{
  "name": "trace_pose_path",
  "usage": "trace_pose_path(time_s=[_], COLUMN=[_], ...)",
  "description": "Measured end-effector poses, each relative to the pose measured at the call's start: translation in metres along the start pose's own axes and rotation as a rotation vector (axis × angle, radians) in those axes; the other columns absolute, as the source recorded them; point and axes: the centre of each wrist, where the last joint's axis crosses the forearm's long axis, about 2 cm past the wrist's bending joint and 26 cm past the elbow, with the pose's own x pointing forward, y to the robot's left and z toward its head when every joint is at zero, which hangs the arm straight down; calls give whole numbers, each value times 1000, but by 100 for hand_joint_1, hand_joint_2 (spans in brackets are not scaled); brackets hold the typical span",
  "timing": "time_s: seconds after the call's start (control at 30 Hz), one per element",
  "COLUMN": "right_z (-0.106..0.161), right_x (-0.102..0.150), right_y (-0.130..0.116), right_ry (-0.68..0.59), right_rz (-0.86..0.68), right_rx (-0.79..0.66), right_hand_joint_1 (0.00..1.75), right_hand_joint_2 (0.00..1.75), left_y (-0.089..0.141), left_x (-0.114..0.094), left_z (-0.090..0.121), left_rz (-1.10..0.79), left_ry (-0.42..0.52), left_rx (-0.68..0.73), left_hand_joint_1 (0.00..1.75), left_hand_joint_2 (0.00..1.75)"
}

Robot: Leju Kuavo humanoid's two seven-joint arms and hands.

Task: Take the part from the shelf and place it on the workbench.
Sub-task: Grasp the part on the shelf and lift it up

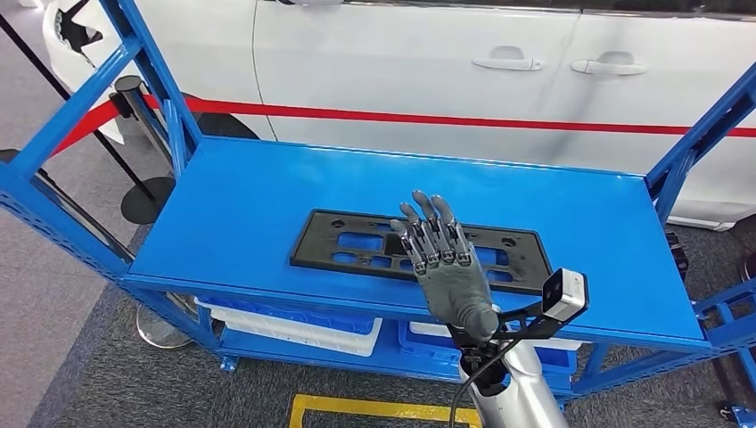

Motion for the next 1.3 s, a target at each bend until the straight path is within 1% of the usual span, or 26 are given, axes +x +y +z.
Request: trace_pose_path(time_s=[0.07, 0.2, 0.37, 0.4, 0.57, 0.73, 0.83, 0.9, 1.03, 1.2, 1.3], right_z=[6, 15, 20, 20, 23, 11, 0, -6, -9, -9, -6], right_x=[-1, -3, -6, -7, -13, -15, -14, -12, -12, -14, -16], right_y=[-3, -7, -7, -7, -4, -4, -8, -11, -12, -14, -16], right_ry=[44, 144, 189, 206, 357, 407, 446, 443, 406, 326, 300], right_rz=[54, 215, 272, 304, 657, 847, 1099, 1291, 1598, 1847, 1939], right_rx=[-29, -83, -91, -95, -111, -65, -17, 22, 82, 109, 147], right_hand_joint_1=[0, 0, 0, 0, 0, 0, 0, 0, 0, 0, 0], right_hand_joint_2=[175, 175, 175, 175, 175, 175, 175, 175, 175, 175, 175], left_y=[-1, -2, -1, -1, -2, -2, -2, -2, -2, -3, -3], left_x=[-1, 0, -1, -1, -4, -1, 2, 4, 5, 5, 5], left_z=[0, 0, 0, 0, 0, 0, 0, 0, 0, 1, 0], left_rz=[-5, -10, -10, -9, -5, -8, -20, -25, -30, -32, -32], left_ry=[-3, -10, -12, -13, -12, -17, -18, -18, -20, -24, -26], left_rx=[-5, -16, -16, -16, -20, -17, -23, -28, -33, -38, -38], left_hand_joint_1=[0, 0, 0, 0, 0, 0, 0, 0, 0, 0, 0], left_hand_joint_2=[0, 0, 0, 0, 0, 0, 0, 0, 0, 0, 0])
